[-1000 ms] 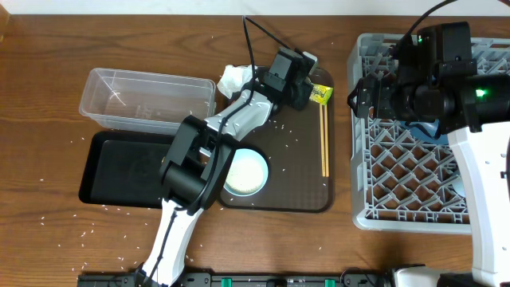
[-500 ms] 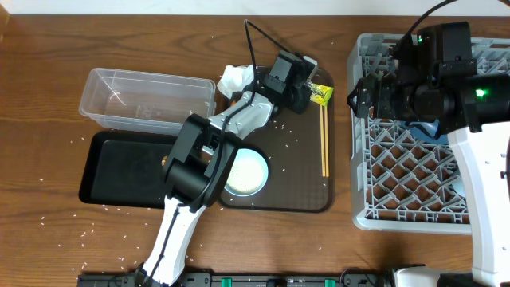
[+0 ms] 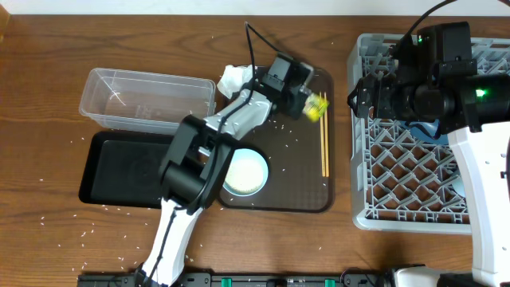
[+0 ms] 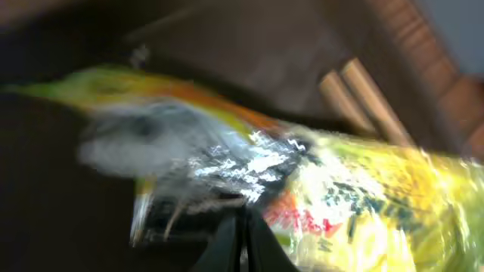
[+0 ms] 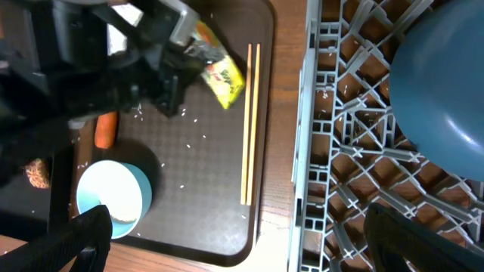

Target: Sort waste into correct bins and load items into the dishwasher rack

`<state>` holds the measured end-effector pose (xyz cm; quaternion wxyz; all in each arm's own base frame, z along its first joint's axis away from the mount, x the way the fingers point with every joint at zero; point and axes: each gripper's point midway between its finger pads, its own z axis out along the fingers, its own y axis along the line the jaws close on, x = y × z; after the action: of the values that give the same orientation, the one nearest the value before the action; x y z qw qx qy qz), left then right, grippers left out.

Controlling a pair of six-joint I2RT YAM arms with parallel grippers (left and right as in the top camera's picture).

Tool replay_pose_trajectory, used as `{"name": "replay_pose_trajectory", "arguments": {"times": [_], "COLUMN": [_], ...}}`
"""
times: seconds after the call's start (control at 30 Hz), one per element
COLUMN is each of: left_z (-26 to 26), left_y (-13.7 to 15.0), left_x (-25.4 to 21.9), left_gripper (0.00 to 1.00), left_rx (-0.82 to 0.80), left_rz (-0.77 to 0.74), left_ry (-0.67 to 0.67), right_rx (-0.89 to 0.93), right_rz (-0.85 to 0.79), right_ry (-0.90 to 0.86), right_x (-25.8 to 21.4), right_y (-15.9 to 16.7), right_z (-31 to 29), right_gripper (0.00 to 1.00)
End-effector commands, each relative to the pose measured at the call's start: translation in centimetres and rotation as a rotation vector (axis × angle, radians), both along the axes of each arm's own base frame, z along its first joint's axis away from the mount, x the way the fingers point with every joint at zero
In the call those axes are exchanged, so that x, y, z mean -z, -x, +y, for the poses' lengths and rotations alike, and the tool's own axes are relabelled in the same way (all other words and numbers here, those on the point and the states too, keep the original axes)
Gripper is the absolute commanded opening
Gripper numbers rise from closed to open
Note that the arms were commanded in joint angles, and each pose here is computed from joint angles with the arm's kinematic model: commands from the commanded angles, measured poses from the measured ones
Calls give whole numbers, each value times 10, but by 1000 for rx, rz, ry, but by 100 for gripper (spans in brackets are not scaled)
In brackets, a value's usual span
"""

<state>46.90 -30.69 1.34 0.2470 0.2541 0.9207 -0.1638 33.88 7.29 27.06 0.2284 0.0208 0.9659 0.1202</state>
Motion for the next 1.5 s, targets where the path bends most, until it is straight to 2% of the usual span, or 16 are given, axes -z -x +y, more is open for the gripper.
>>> {"name": "replay_pose_trajectory", "arguments": {"times": [0.0, 0.37, 0.4, 0.43, 0.47, 0.53, 0.6, 0.67, 0.87, 1.03, 1.13, 1.17, 1.3, 1.33, 1.43, 1.47], "left_z": [38, 52, 51, 50, 49, 45, 39, 29, 2, 12, 12, 11, 10, 10, 9, 9], "left_y": [-21, -4, -3, -2, -2, -3, -6, -10, -16, -20, -24, -25, -26, -26, -25, -25], "left_x": [-50, -79, -79, -78, -75, -71, -68, -64, -48, -24, -22, -23, -23, -23, -22, -22], "left_gripper": [6, 8, 33, 45, 45, 52, 53, 60, 62, 61, 61, 59, 38, 35, 38, 46], "left_rx": [-83, -98, -108, -134, -165, -223, -256, -250, -214, -253, -266, -267, -266, -265, -263, -263], "left_rz": [-98, -54, -44, -30, -12, 14, 18, -1, -42, -44, -57, -66, -68, -68, -66, -65], "left_ry": [-75, -73, -61, -50, -34, 0, 30, 49, 77, 6, 8, 13, 16, 16, 14, 14], "right_rx": [-16, -17, -17, -17, -17, -17, -17, -17, -16, -16, -16, -16, -16, -16, -16, -16], "right_rz": [-4, -2, -5, -5, -5, -5, -8, -8, -7, -7, -8, -9, -10, -10, -9, -9], "right_ry": [3, 3, 3, 3, 3, 3, 3, 3, 3, 3, 2, 2, 2, 2, 2, 2], "right_x": [-1, 0, -1, -1, -1, -1, -1, -1, -1, -1, -1, -1, -1, -1, -1, -1], "right_y": [1, 1, 1, 1, 1, 1, 0, 0, 0, 0, 0, 0, -1, 0, 0, 0], "right_z": [4, 4, 4, 4, 4, 4, 5, 5, 5, 5, 5, 5, 5, 5, 5, 5], "right_gripper": [99, 99, 99, 99, 99, 99, 99, 99, 99, 99, 99, 99, 99, 99, 99, 99]}}
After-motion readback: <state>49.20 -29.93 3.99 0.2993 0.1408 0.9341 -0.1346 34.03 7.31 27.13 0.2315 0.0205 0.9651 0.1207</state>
